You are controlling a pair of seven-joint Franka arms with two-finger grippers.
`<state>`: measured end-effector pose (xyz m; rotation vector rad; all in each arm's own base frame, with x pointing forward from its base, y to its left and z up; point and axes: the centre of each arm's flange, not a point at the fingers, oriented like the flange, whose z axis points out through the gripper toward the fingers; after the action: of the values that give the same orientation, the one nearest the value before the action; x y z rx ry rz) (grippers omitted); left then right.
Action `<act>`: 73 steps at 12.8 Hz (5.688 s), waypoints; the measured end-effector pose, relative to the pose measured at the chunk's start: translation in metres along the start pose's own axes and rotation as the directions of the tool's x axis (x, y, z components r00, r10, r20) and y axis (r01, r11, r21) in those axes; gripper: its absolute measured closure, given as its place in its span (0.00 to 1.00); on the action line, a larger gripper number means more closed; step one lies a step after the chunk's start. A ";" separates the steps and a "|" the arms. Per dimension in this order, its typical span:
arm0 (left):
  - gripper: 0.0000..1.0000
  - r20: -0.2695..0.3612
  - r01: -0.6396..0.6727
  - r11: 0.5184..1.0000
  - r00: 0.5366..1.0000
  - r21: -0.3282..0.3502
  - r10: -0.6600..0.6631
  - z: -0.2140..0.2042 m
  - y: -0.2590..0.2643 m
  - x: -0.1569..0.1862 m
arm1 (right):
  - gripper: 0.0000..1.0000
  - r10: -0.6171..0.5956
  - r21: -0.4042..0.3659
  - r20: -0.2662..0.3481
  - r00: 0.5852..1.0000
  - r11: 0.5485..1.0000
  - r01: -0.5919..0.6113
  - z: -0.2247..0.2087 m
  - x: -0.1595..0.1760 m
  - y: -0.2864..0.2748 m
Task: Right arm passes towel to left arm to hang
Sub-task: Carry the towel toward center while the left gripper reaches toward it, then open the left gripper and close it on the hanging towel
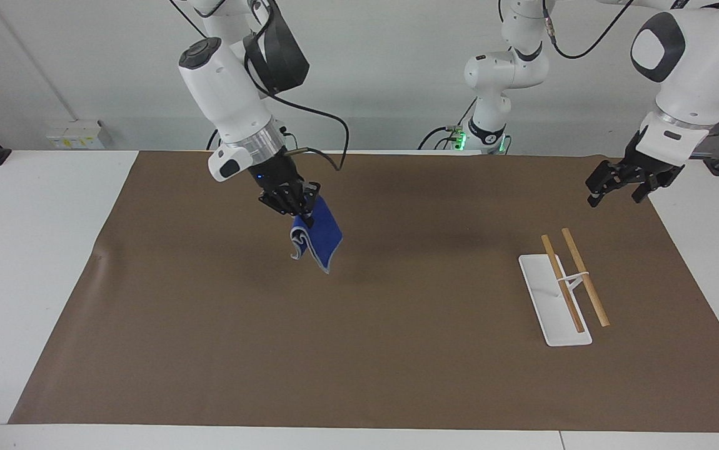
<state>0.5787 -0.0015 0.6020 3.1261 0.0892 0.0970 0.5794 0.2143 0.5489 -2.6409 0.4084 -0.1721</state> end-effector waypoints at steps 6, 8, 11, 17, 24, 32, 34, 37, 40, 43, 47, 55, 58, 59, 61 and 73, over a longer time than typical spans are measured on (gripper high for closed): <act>0.00 -0.019 0.319 0.906 0.941 -0.279 -0.337 0.005 0.053 0.007 | 0.94 0.013 0.119 0.067 0.998 0.993 -0.021 0.004 -0.033 -0.047; 0.00 -0.011 0.362 0.848 0.918 -0.386 -0.397 0.017 0.078 0.003 | 0.94 0.024 0.157 0.091 0.996 0.987 -0.038 0.005 -0.043 -0.059; 0.00 0.025 0.426 0.754 0.877 -0.499 -0.479 0.027 0.128 -0.010 | 0.94 0.013 0.170 0.108 0.994 0.985 -0.031 0.008 -0.053 -0.069; 0.00 0.162 0.564 0.666 0.809 -0.488 -0.566 0.043 0.224 -0.056 | 0.94 0.033 0.167 0.144 0.989 0.984 -0.057 0.014 -0.077 -0.088; 0.00 0.285 0.751 0.537 0.649 -0.385 -0.705 0.060 0.241 -0.087 | 0.94 0.078 0.198 0.183 0.980 0.973 -0.114 0.013 -0.082 -0.094; 0.00 0.388 0.909 0.378 0.416 -0.175 -0.822 0.042 0.243 -0.125 | 0.94 0.085 0.191 0.187 0.979 0.974 -0.121 0.007 -0.078 -0.088; 0.00 0.394 0.928 0.343 0.373 -0.146 -0.840 0.044 0.254 -0.138 | 0.94 0.088 0.193 0.180 0.980 0.973 -0.123 0.002 -0.077 -0.086; 0.00 0.383 0.950 0.268 0.311 -0.163 -0.870 0.068 0.273 -0.169 | 0.94 0.090 0.193 0.178 0.980 0.973 -0.124 0.000 -0.076 -0.085; 0.00 0.392 0.968 0.148 0.219 -0.202 -0.893 0.077 0.282 -0.190 | 0.94 0.090 0.193 0.178 0.980 0.973 -0.125 0.000 -0.075 -0.085; 0.00 0.423 0.967 0.041 0.149 -0.253 -0.894 0.067 0.277 -0.182 | 0.94 0.091 0.193 0.177 0.980 0.973 -0.126 0.000 -0.075 -0.085; 0.00 0.484 0.927 -0.117 0.077 -0.357 -0.872 0.059 0.267 -0.163 | 0.94 0.091 0.193 0.177 0.980 0.973 -0.126 0.000 -0.075 -0.085; 0.00 0.514 0.904 -0.169 0.063 -0.393 -0.856 0.059 0.266 -0.156 | 0.94 0.092 0.193 0.177 0.980 0.973 -0.126 0.000 -0.075 -0.085; 0.04 0.506 0.908 -0.141 0.086 -0.395 -0.858 0.062 0.273 -0.160 | 0.94 0.092 0.193 0.177 0.980 0.973 -0.126 0.000 -0.075 -0.085; 0.04 0.499 0.908 -0.120 0.107 -0.401 -0.860 0.063 0.276 -0.163 | 0.94 0.092 0.193 0.177 0.980 0.973 -0.126 0.000 -0.075 -0.085; 0.12 0.473 0.904 -0.064 0.160 -0.423 -0.866 0.066 0.279 -0.165 | 0.94 0.092 0.193 0.177 0.980 0.973 -0.126 0.000 -0.075 -0.084; 0.74 0.370 0.872 0.173 0.364 -0.458 -0.855 0.076 0.286 -0.174 | 0.91 0.093 0.192 0.177 0.980 0.973 -0.127 0.000 -0.074 -0.084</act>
<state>0.4263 -0.2977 0.5192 1.9532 1.5037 0.0387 0.5305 0.3090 0.5837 -2.4025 0.4543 0.0414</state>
